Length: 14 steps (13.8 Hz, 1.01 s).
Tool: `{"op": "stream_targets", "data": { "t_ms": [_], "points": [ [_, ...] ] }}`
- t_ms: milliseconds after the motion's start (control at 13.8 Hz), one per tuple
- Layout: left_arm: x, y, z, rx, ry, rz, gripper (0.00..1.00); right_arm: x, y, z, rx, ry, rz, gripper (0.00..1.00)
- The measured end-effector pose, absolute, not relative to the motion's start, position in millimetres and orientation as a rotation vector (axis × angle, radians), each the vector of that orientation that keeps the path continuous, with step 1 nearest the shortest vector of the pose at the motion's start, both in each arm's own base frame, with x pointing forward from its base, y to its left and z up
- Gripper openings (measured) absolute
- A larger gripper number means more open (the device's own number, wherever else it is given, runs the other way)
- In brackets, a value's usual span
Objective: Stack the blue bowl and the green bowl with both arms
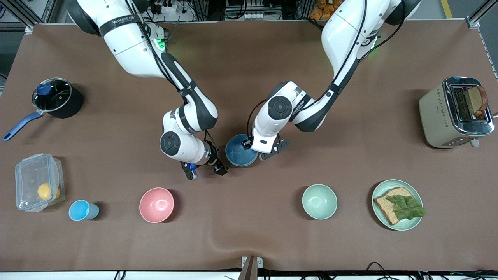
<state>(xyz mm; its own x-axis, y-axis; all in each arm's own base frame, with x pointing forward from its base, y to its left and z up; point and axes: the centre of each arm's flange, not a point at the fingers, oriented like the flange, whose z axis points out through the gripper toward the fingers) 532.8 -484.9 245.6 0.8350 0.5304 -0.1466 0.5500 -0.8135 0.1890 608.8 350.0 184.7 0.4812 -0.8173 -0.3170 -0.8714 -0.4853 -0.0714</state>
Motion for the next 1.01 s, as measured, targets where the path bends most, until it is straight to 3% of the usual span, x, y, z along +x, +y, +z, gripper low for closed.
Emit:
{"op": "stream_targets", "data": {
  "t_ms": [217,650,794,1011],
  "points": [
    [558.0,-465.3,289.5,2.784,0.828,-0.005,0.99,612.6,344.7,186.4,-2.558,1.345,0.341,1.00],
    [597.1,-331.9,448.9,3.000,0.715,0.167,1.00,626.0,301.4,211.5,-2.727,1.007,0.431,1.00],
    [600.1,-276.2,487.4,3.084,0.613,0.144,1.00,635.1,268.8,240.0,-2.773,0.859,0.466,1.00],
    [604.7,-191.6,526.5,3.117,0.443,0.059,1.00,640.4,223.6,312.1,-2.931,0.531,0.389,1.00]
  ]
}}
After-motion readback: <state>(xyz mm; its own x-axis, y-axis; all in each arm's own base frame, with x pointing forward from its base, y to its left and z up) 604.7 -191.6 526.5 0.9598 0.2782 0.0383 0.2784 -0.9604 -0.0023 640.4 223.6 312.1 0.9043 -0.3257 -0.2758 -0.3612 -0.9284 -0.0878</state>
